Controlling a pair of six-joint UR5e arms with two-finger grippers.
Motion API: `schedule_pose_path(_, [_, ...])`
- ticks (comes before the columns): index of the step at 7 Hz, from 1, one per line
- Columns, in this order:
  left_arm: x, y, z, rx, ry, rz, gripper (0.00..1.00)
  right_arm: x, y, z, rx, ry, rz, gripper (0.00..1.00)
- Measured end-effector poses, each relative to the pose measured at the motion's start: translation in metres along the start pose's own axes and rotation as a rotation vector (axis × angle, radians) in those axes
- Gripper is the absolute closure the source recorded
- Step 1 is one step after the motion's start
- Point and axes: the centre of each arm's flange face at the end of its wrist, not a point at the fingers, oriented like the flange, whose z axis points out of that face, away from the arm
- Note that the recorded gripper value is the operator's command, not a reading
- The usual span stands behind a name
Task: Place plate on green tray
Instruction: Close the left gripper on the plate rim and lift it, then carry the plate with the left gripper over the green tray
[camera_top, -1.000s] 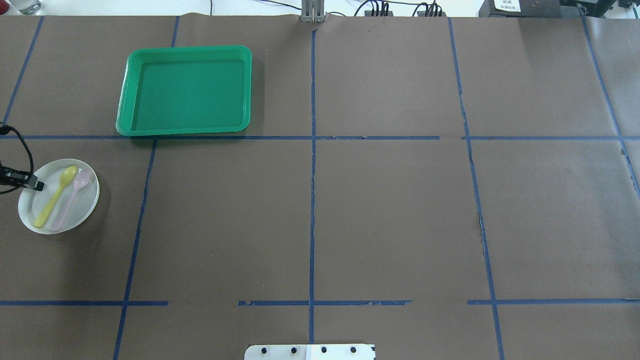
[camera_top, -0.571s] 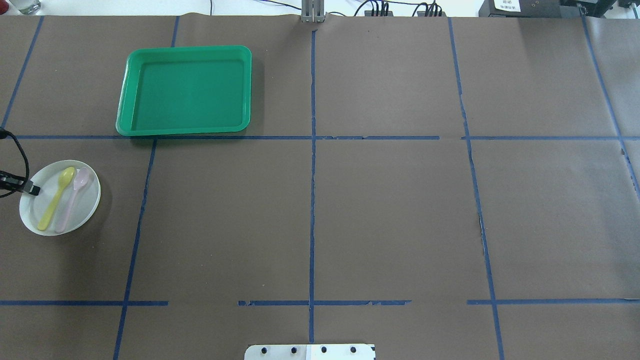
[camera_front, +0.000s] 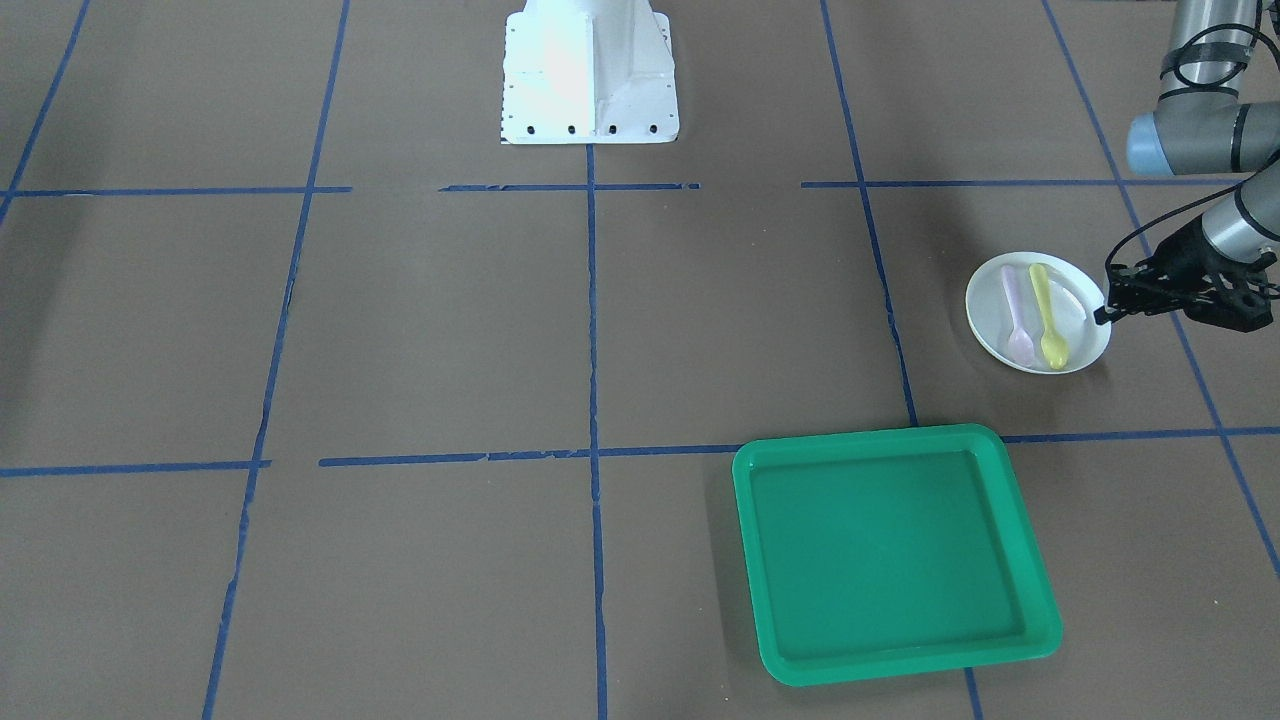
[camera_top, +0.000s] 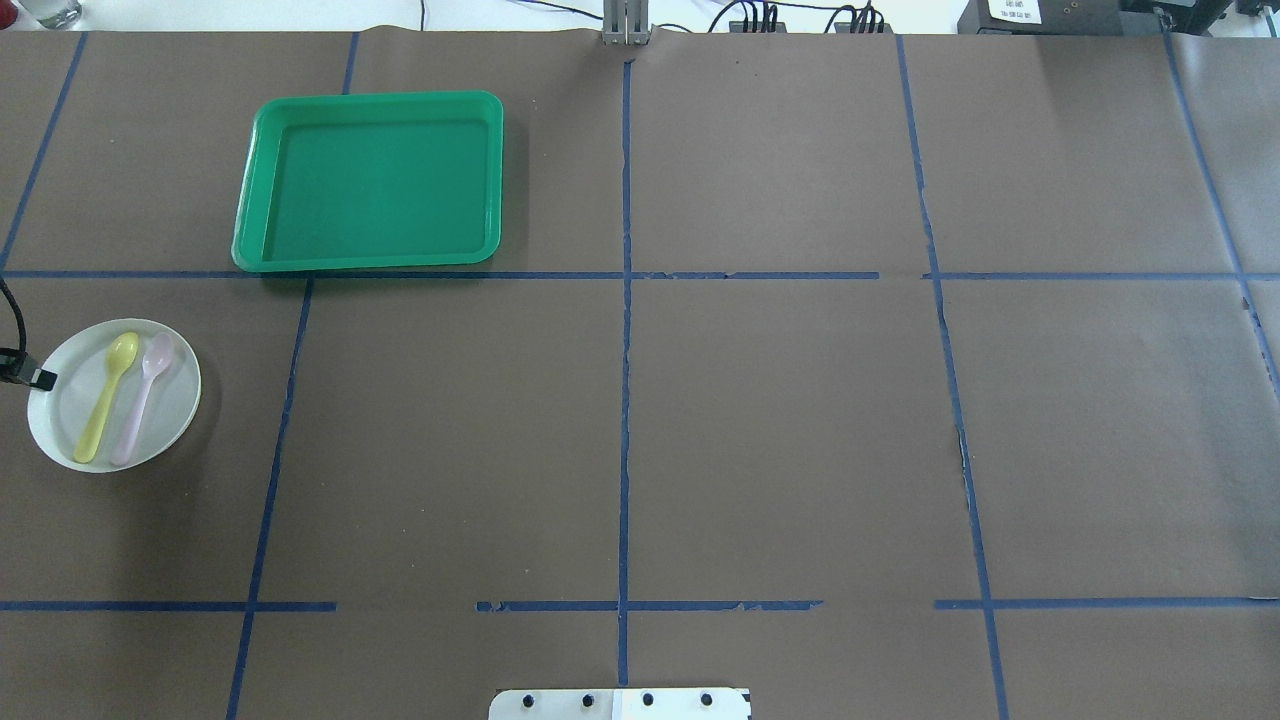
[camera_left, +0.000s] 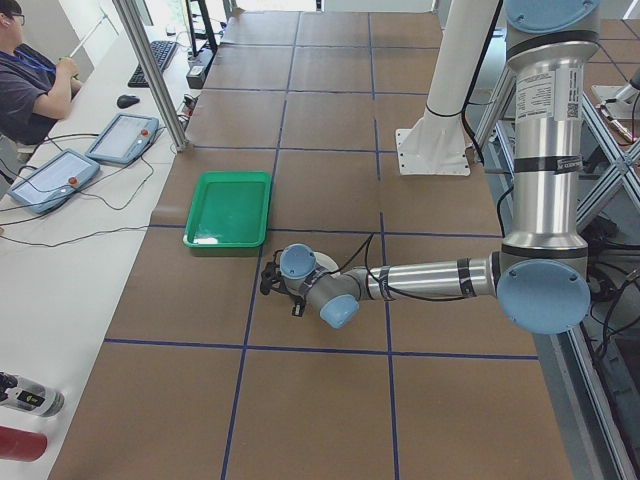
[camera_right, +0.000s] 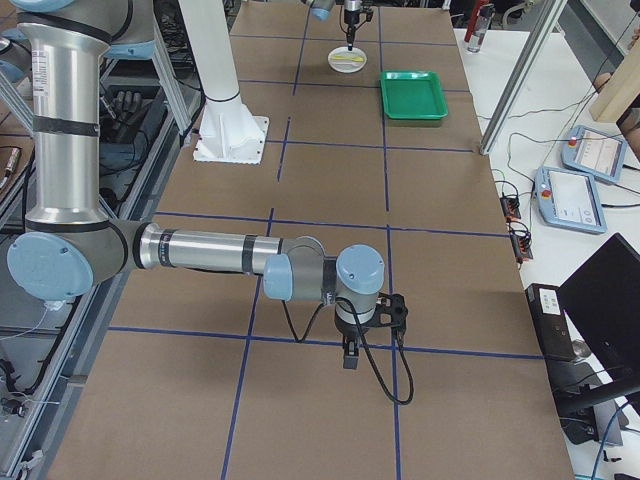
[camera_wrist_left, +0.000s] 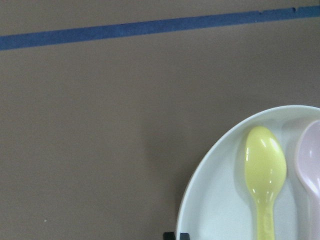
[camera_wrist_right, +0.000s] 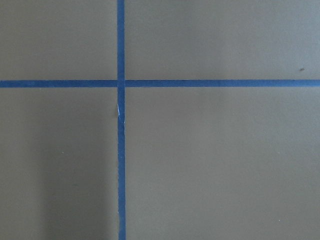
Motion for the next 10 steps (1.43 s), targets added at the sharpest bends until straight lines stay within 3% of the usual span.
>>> schedule_pose_path(2, [-0.011,-0.002,-0.016,-0.018,0.035,-0.054,1.0,0.0,0.0,0.0,0.0,0.0,0.0,0.0])
schedule_pose_path(6, [-0.021,-0.008,-0.057,-0.079,0.203,-0.169,1.0,0.0,0.0,0.0,0.0,0.0,0.0,0.0])
schedule_pose_path(8, [0.011,-0.066,-0.083,-0.069,0.221,-0.243,1.0,0.0,0.0,0.0,0.0,0.0,0.0,0.0])
schedule_pose_path(10, [0.068,-0.142,-0.108,-0.016,0.208,-0.36,1.0,0.0,0.0,0.0,0.0,0.0,0.0,0.0])
